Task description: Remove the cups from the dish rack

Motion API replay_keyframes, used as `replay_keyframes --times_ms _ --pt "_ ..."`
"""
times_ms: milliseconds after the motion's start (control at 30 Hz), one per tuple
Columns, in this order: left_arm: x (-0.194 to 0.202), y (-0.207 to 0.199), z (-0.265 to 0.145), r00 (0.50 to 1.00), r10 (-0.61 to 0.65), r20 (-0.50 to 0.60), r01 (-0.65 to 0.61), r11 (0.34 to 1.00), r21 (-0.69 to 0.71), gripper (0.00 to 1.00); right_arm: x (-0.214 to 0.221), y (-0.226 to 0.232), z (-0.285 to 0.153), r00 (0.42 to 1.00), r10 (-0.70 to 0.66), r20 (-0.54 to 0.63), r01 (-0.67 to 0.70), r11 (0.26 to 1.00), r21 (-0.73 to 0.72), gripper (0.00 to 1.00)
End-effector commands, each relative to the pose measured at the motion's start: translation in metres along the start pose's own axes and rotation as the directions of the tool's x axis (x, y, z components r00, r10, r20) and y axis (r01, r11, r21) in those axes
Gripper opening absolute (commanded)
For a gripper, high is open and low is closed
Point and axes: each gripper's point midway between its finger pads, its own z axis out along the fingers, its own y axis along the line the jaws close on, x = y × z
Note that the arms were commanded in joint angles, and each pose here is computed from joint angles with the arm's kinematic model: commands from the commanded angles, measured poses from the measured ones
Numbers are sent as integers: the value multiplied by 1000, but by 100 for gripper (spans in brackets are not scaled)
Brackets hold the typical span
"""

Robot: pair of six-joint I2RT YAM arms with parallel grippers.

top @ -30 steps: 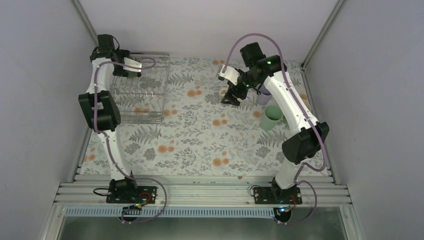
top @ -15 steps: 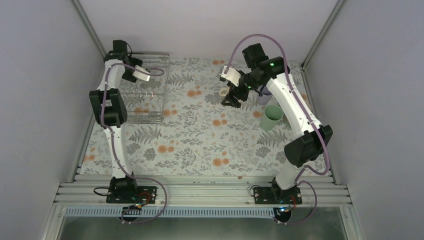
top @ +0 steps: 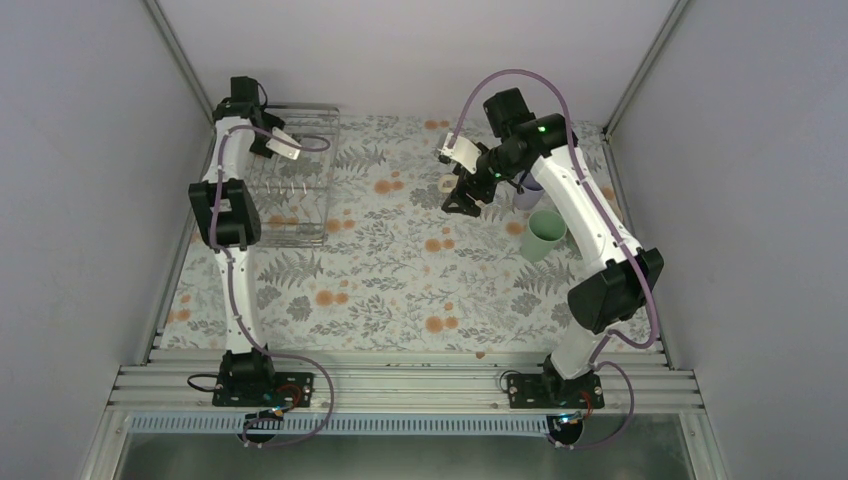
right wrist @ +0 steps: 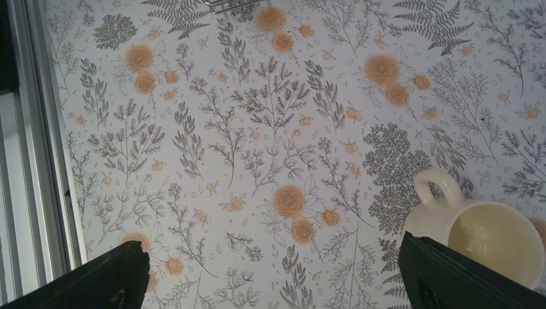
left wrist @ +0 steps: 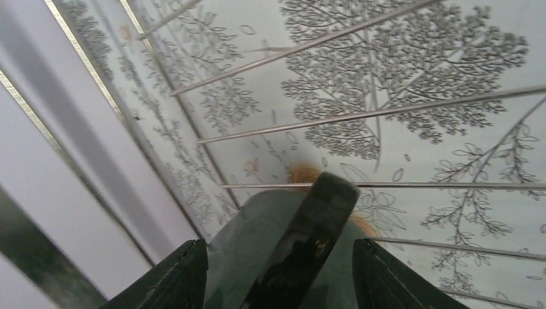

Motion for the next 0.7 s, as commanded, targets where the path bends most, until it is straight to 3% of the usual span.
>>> replay_keyframes --times_ms 0,333,667 --pt "4 -22 5 999 40 -15 -38 995 93 56 -4 6 3 1000 19 20 -18 999 -33 100" --pt "1 -37 9 997 55 -52 -46 984 171 25 -8 9 -3 999 30 38 -29 999 -31 100" --pt "-5 -22 -14 996 39 -75 -27 987 157 5 -13 13 -16 998 30 60 -29 1000 -9 100"
